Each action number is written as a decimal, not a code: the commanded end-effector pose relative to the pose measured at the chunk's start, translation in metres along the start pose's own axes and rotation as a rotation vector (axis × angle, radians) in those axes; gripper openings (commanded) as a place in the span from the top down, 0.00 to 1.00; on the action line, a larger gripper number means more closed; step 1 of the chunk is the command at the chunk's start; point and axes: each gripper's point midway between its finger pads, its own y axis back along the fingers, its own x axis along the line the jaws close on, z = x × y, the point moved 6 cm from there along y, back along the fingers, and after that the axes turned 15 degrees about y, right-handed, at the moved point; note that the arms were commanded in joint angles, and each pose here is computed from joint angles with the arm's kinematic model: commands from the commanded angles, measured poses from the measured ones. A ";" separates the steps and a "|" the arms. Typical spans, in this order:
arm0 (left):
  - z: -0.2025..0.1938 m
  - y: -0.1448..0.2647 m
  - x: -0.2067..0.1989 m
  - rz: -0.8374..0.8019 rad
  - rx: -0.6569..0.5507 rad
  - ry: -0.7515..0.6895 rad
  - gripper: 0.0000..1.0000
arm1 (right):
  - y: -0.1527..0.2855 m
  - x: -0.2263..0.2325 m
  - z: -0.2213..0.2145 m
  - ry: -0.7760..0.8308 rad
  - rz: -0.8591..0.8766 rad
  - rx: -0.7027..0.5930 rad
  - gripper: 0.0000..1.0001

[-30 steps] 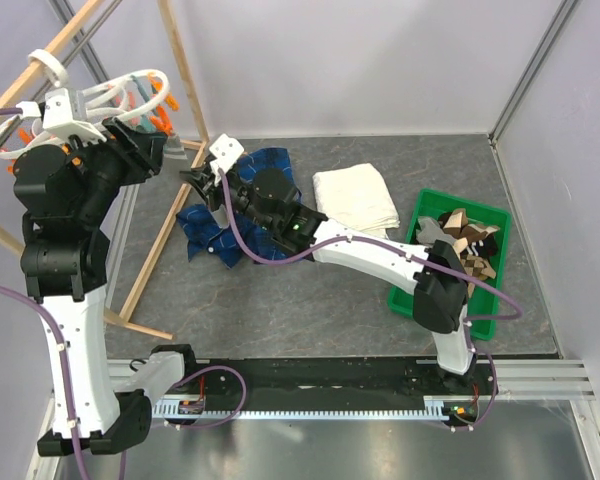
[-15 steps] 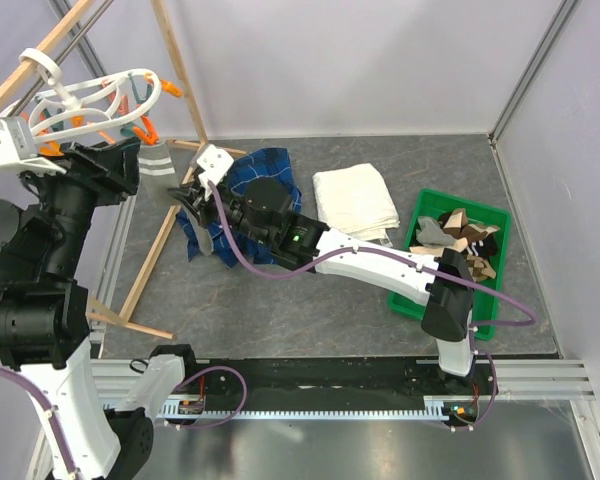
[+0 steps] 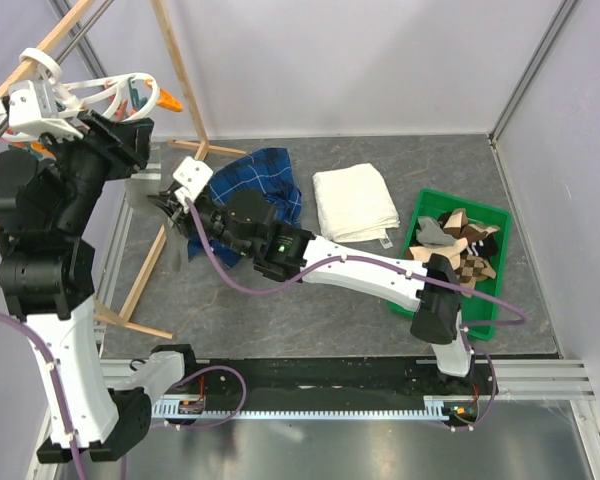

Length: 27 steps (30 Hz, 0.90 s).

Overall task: Remove the socks clipped to the hanger
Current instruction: Remove the sock from the hanger.

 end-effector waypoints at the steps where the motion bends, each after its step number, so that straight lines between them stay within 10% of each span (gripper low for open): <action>1: 0.010 -0.007 -0.003 -0.005 -0.032 -0.019 0.44 | -0.010 -0.009 0.010 0.059 -0.077 -0.002 1.00; 27: 0.008 -0.032 0.037 0.207 -0.018 -0.170 0.40 | -0.032 0.002 0.002 0.155 -0.138 0.085 1.00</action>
